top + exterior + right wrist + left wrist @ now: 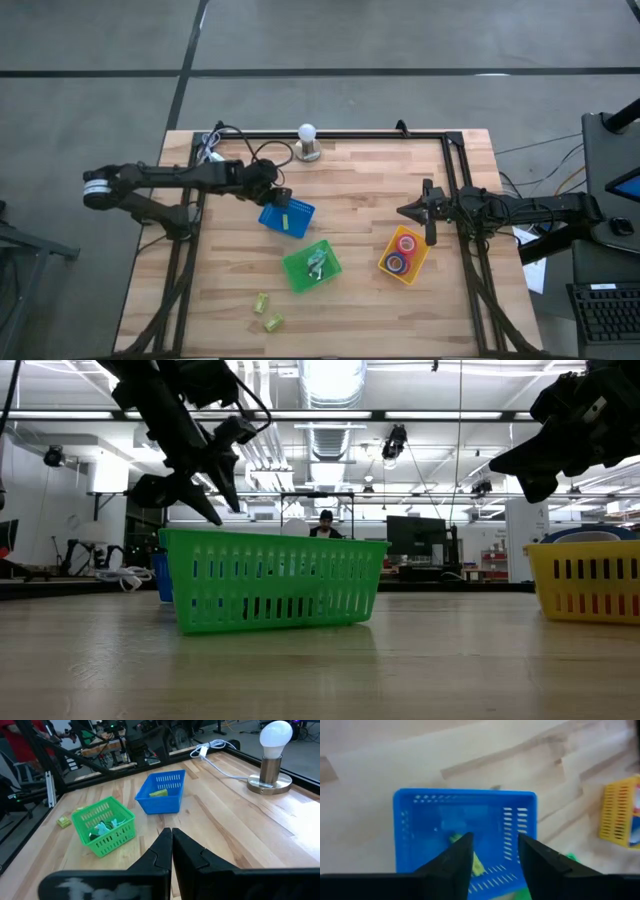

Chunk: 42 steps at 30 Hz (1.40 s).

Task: Pick and place Stapler, Stapler remover, tape
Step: Put the green staple box into the blue bin

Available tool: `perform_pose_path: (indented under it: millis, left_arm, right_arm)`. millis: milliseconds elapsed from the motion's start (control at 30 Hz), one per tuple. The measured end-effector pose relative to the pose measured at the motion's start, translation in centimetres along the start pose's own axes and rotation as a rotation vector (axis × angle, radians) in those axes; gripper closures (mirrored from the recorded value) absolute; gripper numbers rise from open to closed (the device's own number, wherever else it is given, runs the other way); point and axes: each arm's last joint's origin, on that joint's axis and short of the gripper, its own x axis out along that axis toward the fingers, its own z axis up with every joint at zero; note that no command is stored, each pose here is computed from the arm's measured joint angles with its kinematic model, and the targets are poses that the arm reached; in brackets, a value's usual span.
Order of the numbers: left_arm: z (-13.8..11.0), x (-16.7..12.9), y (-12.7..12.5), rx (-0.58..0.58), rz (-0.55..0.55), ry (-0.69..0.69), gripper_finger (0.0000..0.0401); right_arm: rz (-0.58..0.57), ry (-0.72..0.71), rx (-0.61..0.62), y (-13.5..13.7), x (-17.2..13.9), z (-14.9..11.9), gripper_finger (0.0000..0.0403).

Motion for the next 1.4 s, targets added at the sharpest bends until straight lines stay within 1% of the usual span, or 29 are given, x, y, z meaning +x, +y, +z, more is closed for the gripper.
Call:
perform_pose_path:
  millis: [133,267,467,567,633,700,800,867,1000,1133,1333,1400]
  left_arm:
    - [-0.5,-1.0,-0.4,0.009,-0.081,0.061,0.0218]
    - [-1.8,-2.6,-1.2,0.000,-0.199,0.172,0.0197]
    - [-5.3,-5.2,-2.7,-0.005,-0.307,0.259,0.0171]
    - [-7.5,-6.1,-3.2,-0.034,-0.316,0.304,0.0158]
    - [-9.1,-6.4,-3.4,-0.066,-0.297,0.334,0.0146]
    - [-10.8,-6.5,-3.4,-0.065,-0.250,0.361,0.0133]
    - [-13.2,-6.1,-3.1,-0.072,-0.145,0.418,0.0120]
    - [-14.5,-5.7,-3.2,-0.078,-0.098,0.452,0.0118]
    - [-16.4,-4.2,-3.3,-0.077,-0.015,0.496,0.0119]
    - [-18.1,-2.2,-3.6,-0.072,0.059,0.605,0.0119]
    - [-19.8,0.7,-4.4,-0.102,0.072,0.664,0.0119]
    - [-20.2,1.6,-4.3,-0.110,0.101,0.679,0.0119]
  right_arm:
    - [0.000,0.000,0.000,0.0,0.0,0.0,0.0394]
    - [0.000,0.000,0.000,0.0,0.0,0.0,0.0394]
    - [0.000,0.000,0.000,0.0,0.0,0.0,0.0394]
    - [-0.001,0.001,0.000,0.0,0.0,0.0,0.0394]
    - [-0.001,0.001,0.000,0.0,0.0,0.0,0.0394]
    - [0.000,0.001,0.000,0.0,0.0,0.0,0.0394]
    - [-0.001,0.001,0.000,0.0,0.0,0.0,0.0394]
    - [-0.001,0.001,0.000,0.0,0.0,0.0,0.0394]
    - [-0.001,0.001,0.000,0.0,0.0,0.0,0.0394]
    - [0.000,0.002,-0.001,0.0,0.0,0.0,0.0394]
    - [-0.001,0.002,0.000,0.0,0.0,0.0,0.0394]
    - [-0.001,0.002,0.000,0.0,0.0,0.0,0.0394]
